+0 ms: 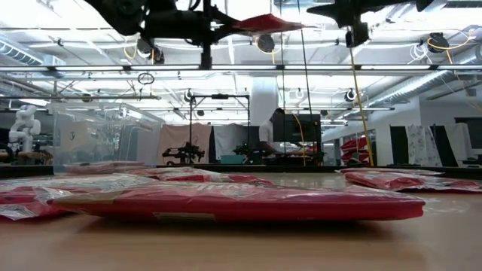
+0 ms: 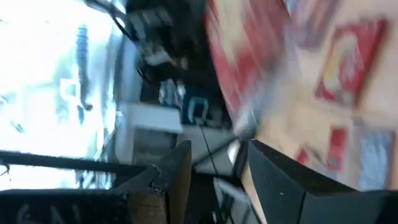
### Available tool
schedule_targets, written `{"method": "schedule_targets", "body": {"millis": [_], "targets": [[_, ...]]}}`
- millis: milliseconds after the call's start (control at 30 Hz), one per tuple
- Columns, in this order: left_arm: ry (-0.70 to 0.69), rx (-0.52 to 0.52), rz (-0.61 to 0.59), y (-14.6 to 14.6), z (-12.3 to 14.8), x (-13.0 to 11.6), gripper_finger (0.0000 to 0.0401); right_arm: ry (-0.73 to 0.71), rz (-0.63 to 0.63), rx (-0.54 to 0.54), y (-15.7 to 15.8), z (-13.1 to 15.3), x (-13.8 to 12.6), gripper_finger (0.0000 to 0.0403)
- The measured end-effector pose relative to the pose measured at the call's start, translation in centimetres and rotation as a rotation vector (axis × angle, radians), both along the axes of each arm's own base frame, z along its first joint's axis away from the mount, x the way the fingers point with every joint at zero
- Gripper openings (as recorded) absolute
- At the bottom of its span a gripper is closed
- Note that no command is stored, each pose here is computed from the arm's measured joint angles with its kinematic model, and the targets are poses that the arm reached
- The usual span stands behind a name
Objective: Sort popcorn bags into baskets
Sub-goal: Put the red popcorn bag into the transparent container
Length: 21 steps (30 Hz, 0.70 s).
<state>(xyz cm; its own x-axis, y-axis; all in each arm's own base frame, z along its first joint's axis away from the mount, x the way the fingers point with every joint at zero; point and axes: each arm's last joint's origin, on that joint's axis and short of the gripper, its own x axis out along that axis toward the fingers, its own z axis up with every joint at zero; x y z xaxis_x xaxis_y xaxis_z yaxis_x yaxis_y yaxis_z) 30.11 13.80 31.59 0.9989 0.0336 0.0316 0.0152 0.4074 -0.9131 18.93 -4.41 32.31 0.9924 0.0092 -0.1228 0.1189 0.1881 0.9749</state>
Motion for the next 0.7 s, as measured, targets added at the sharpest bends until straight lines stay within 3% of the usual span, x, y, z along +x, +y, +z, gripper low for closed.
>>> {"method": "schedule_targets", "body": {"millis": [167,433,567,700], "targets": [[0.005,0.005,-0.055,0.8,0.4,-1.0,0.0021,0.044,0.014,0.008,0.0,-0.6,0.3,0.0155],[0.038,-0.006,-0.427,-0.7,0.1,-1.0,0.0029,0.072,0.001,0.005,-0.7,-1.4,1.6,0.0221],[0.043,-0.003,-0.483,-1.8,0.0,-0.6,0.0028,-0.017,0.030,-0.001,-1.2,-1.7,3.8,0.0260],[0.070,-0.003,-0.497,-2.5,-0.4,-0.3,0.0022,-0.134,0.093,0.027,-1.5,-2.1,6.4,0.0273]]}}
